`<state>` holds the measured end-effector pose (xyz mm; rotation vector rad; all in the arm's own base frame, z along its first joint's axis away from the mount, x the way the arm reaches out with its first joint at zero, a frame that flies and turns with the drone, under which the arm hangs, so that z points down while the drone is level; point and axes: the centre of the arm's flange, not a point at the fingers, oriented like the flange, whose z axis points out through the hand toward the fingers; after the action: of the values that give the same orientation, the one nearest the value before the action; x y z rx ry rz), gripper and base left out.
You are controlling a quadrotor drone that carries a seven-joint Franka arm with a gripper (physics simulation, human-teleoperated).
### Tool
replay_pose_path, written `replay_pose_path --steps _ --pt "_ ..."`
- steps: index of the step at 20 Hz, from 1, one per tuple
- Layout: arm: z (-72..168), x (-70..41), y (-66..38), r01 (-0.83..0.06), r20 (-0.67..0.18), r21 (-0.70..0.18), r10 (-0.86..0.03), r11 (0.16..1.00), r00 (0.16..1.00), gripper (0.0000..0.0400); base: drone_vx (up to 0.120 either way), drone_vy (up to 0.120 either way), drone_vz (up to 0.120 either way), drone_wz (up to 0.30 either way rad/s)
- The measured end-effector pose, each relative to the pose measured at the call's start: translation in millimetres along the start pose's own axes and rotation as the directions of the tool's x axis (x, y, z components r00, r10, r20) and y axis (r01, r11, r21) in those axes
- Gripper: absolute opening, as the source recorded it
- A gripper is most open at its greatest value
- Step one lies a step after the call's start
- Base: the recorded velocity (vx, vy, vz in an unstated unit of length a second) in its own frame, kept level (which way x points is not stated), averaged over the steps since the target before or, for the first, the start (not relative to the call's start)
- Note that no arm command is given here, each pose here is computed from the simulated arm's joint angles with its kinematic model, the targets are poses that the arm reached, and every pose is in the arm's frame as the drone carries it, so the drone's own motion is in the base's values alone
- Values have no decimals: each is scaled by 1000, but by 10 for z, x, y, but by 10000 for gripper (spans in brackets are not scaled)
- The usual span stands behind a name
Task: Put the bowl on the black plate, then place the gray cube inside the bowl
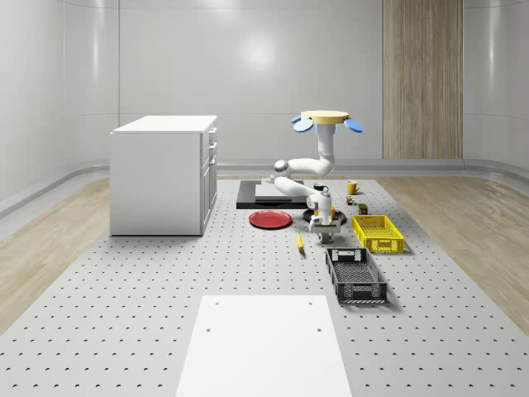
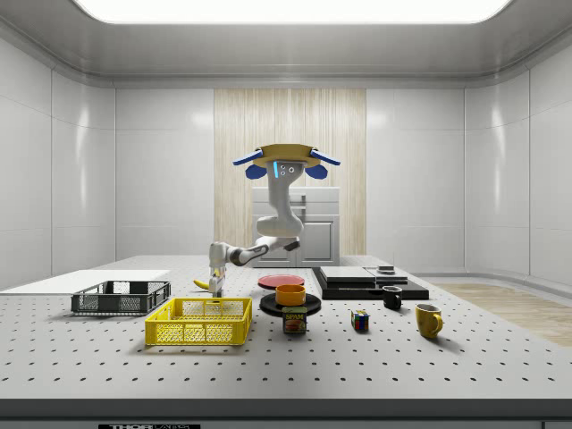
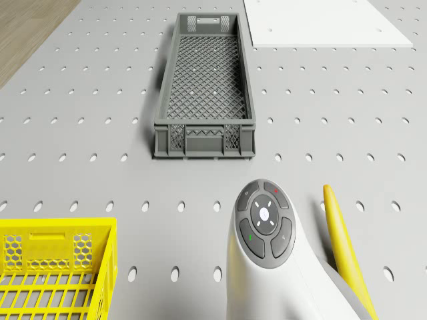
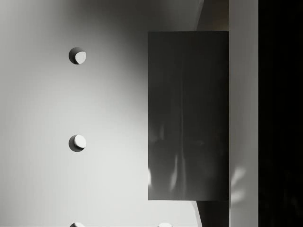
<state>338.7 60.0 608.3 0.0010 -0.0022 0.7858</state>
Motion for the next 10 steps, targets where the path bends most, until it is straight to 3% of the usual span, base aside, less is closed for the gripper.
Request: replay_pose_path --steps 5,10 --pt "-21 0 0 0 0 0 0 1000 1000 257 0 0 0 0" --pt "-186 0 0 0 0 0 0 1000 1000 252 0 0 0 0"
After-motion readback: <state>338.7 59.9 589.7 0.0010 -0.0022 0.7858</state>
